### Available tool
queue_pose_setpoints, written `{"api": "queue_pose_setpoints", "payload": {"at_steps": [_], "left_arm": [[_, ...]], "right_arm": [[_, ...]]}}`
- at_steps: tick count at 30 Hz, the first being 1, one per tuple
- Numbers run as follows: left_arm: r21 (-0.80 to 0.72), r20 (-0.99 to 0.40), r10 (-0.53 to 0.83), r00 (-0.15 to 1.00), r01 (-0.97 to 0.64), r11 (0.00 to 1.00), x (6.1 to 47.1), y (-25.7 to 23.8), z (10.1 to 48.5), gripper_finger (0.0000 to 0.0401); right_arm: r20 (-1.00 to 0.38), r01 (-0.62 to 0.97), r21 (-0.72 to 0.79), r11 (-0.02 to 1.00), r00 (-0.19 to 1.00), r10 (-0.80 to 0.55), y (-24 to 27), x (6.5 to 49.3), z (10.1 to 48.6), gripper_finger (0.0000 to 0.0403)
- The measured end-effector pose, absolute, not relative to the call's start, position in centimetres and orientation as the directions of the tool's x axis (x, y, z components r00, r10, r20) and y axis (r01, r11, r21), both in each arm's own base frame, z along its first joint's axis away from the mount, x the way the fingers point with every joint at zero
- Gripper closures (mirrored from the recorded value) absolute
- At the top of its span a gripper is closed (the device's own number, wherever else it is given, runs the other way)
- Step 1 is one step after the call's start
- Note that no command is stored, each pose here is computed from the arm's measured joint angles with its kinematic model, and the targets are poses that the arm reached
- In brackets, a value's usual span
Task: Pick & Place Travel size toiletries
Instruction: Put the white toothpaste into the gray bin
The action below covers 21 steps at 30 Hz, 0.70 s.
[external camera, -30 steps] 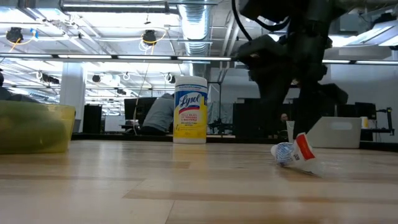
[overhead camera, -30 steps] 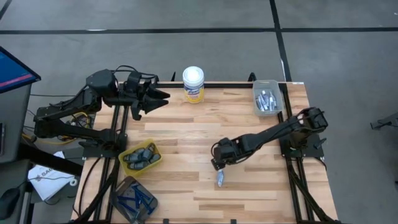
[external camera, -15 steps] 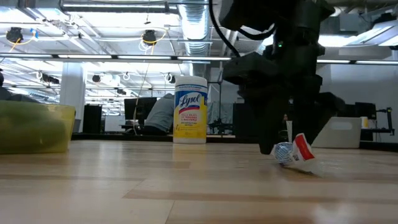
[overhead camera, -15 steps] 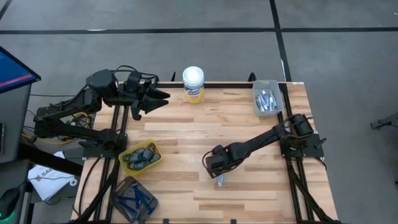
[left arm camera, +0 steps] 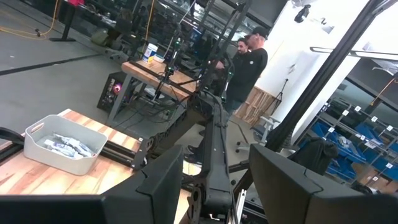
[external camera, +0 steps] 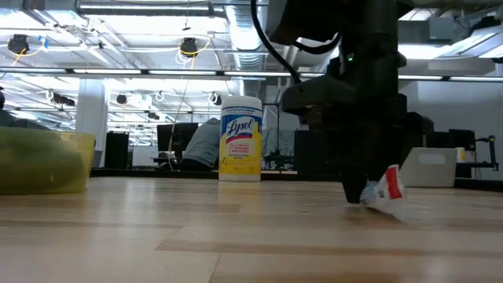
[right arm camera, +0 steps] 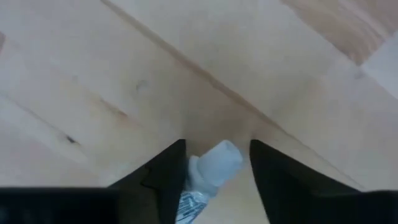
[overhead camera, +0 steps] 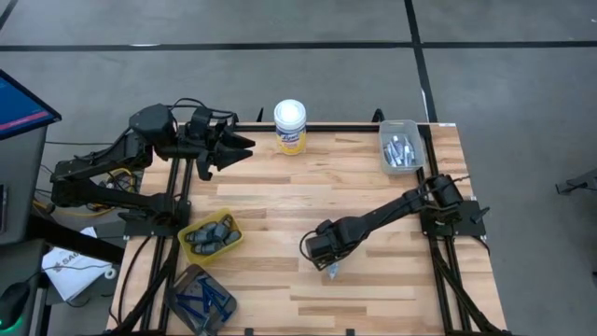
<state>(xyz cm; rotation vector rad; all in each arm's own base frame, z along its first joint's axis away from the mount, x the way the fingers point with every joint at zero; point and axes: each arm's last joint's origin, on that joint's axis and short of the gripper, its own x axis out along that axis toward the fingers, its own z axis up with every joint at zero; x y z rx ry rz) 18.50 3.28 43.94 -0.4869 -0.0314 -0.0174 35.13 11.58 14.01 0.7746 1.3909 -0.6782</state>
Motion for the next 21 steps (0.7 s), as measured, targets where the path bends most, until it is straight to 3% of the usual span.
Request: {"api": "queue_pose_setpoints", "payload": {"at_steps": [15,18,21], "left_arm": [[-0.468,0.034,-0.009,0.999,0.024,0.884,18.50,3.28,43.94,0.0219],[-0.468,0.034,-0.009,0.999,0.024,0.884,18.50,3.28,43.95,0.0219],[-0.467,0.034,-0.009,0.999,0.024,0.884,18.50,3.28,43.94,0.0219]], "right_arm": [[-0.996,0.782,0.085,0.617,0.071,0.047,11.69,35.10,14.09,0.0376],[-0.997,0.757,0.079,0.648,0.074,0.036,11.40,35.17,14.09,0.0388],[-0.996,0.717,0.084,0.693,0.085,0.032,11.07,35.08,14.79,0.0374]]}}
